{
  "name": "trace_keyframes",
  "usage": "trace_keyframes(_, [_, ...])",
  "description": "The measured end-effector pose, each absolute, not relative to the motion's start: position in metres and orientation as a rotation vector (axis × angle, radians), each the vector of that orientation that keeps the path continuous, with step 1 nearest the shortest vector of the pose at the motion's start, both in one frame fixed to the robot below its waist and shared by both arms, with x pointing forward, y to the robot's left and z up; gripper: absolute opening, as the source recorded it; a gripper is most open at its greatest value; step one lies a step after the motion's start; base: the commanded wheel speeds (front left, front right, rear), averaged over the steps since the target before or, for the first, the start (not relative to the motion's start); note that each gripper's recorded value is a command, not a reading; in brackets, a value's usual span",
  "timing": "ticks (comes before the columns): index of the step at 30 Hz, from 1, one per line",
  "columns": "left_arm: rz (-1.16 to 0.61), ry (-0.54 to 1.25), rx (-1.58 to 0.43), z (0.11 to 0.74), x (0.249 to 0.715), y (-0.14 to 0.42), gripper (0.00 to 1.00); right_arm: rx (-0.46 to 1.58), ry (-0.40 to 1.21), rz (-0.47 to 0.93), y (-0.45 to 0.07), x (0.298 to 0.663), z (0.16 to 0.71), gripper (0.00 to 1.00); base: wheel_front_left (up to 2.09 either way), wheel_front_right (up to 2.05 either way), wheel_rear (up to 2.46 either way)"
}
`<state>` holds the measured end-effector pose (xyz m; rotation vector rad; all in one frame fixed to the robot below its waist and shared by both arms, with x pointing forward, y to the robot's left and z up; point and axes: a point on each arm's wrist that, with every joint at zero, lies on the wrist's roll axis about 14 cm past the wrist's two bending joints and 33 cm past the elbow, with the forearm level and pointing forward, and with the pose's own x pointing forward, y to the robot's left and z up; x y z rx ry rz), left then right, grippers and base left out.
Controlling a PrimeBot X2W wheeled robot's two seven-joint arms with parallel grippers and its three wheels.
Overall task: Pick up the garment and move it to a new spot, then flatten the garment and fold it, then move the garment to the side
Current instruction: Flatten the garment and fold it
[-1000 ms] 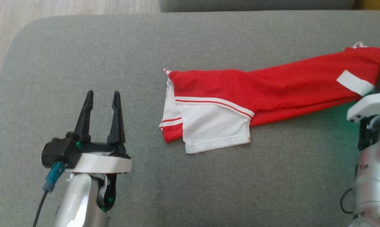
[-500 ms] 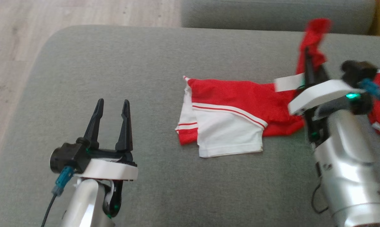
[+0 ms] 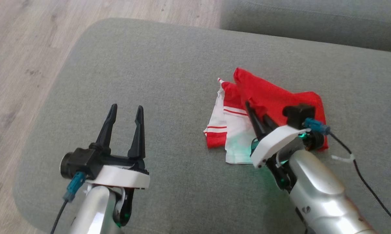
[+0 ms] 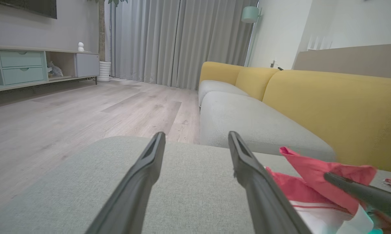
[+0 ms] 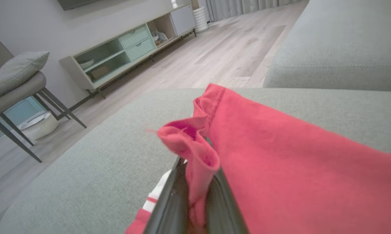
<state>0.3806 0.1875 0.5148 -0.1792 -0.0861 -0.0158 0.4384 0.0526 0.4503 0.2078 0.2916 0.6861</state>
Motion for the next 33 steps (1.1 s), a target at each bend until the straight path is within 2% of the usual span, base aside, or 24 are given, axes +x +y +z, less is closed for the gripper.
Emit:
trace_keyframes(5, [0.002, -0.064, -0.177, 0.507, 0.382, 0.193, 1.0, 0.178, 0.359, 0.751, 0.067, 0.424, 0.426, 0.0, 0.0, 0.0, 0.0])
trace_keyframes(13, [0.01, -0.047, -0.189, 0.501, 0.384, 0.195, 1.0, 0.141, 0.382, 0.801, 0.077, 0.418, 0.415, 0.0, 0.0, 0.0, 0.0])
trace_keyframes(14, [0.011, -0.046, -0.189, 0.501, 0.384, 0.195, 1.0, 0.137, 0.383, 0.806, 0.078, 0.417, 0.415, 0.11, 0.0, 0.0, 0.0])
trace_keyframes(15, [0.011, -0.046, -0.189, 0.501, 0.384, 0.195, 1.0, 0.128, 0.384, 0.819, 0.08, 0.414, 0.414, 0.96, 0.0, 0.0, 0.0])
trace_keyframes(16, [0.012, -0.046, -0.189, 0.501, 0.384, 0.195, 1.0, 0.132, 0.388, 0.833, 0.083, 0.411, 0.414, 1.0, 0.0, 0.0, 0.0])
trace_keyframes(20, [0.01, -0.041, -0.191, 0.499, 0.384, 0.194, 1.0, 0.155, 0.381, 0.887, 0.096, 0.401, 0.422, 1.0, 0.0, 0.0, 0.0])
trace_keyframes(25, [-0.006, -0.039, -0.195, 0.498, 0.388, 0.189, 1.0, 0.178, 0.284, 0.893, 0.1, 0.414, 0.451, 1.0, 0.0, 0.0, 0.0])
trace_keyframes(29, [-0.022, -0.049, -0.201, 0.502, 0.392, 0.184, 1.0, 0.21, 0.198, 0.801, 0.079, 0.44, 0.473, 1.0, 0.0, 0.0, 0.0])
trace_keyframes(33, [-0.044, -0.065, -0.204, 0.507, 0.398, 0.177, 1.0, 0.173, 0.116, 0.642, 0.031, 0.472, 0.489, 1.0, 0.0, 0.0, 0.0])
